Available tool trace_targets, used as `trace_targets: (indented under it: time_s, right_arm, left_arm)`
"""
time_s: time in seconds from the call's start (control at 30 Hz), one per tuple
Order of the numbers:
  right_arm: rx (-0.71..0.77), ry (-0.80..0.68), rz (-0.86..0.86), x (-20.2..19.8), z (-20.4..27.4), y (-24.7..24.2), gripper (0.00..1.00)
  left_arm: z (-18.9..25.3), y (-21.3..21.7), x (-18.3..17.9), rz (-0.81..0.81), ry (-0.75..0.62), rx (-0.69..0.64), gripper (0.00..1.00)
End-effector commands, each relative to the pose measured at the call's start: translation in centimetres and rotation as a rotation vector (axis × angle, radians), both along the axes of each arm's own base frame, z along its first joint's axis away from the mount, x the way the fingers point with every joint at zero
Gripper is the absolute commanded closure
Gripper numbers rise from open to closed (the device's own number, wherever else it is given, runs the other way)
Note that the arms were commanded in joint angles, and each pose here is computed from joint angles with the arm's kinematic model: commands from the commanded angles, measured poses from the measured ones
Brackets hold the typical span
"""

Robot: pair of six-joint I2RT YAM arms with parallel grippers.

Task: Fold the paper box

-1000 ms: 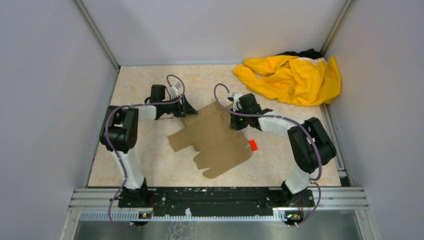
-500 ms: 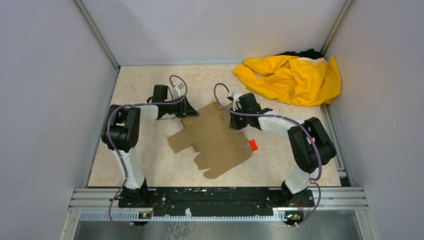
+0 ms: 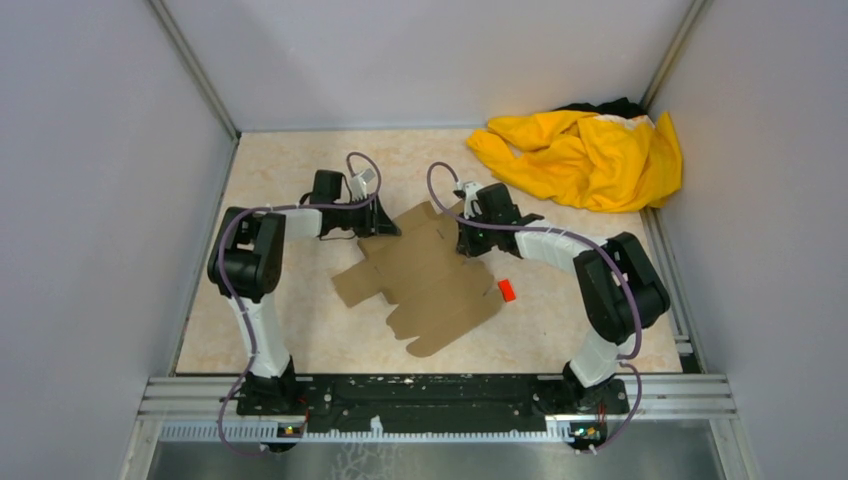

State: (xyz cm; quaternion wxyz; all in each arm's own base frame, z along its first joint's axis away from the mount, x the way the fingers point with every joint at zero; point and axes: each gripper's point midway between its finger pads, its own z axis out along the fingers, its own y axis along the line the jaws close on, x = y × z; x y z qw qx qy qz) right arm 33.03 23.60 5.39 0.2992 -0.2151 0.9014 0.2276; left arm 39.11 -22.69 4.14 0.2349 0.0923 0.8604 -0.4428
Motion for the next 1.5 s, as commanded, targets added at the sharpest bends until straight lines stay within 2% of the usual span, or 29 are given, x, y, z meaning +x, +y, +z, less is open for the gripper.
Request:
trace_targets:
  time_s: [0.0,0.03,0.17,0.3,0.57,0.73,0.87,1.13,1.47]
  right_arm:
    - [0.081,-0.078,0.005,2.4,2.9,1.6,1.0]
    - [0.082,-0.077,0.005,2.4,2.9,1.7,1.0]
    - [0.086,-0.076,0.002,2.5,2.8,1.7,1.0]
    - [0.086,-0.073,0.0,2.5,2.7,1.7,1.0]
    - [0.097,-0.071,-0.002,2.3,3.2,1.7,1.0]
    - [0.138,-0.082,-0.041,2.4,5.2,0.9,0.76]
    - [0.205,-0.087,-0.079,2.9,7.4,-0.7,0.65]
    - [0.298,-0.079,-0.128,3.5,10.7,-2.7,0.6]
    - [0.358,0.061,-0.083,1.7,6.5,-1.2,0.64]
  left_arm:
    - [-0.3,-0.3,0.3,-0.016,-0.014,0.024,0.54]
    - [-0.4,-0.3,0.3,-0.014,-0.014,0.03,0.55]
    - [-0.6,-0.1,0.4,-0.009,-0.018,0.054,0.72]
    - [-0.1,0.2,0.8,0.009,-0.038,0.097,0.82]
    - [2.5,0.9,1.6,0.059,-0.109,0.228,0.85]
    - [4.0,0.8,1.9,0.084,-0.171,0.337,0.85]
    - [4.9,0.5,1.9,0.089,-0.205,0.474,0.88]
    - [8.8,1.4,1.9,0.127,-0.308,0.71,0.89]
    - [12.2,1.5,0.8,0.134,-0.449,0.971,0.91]
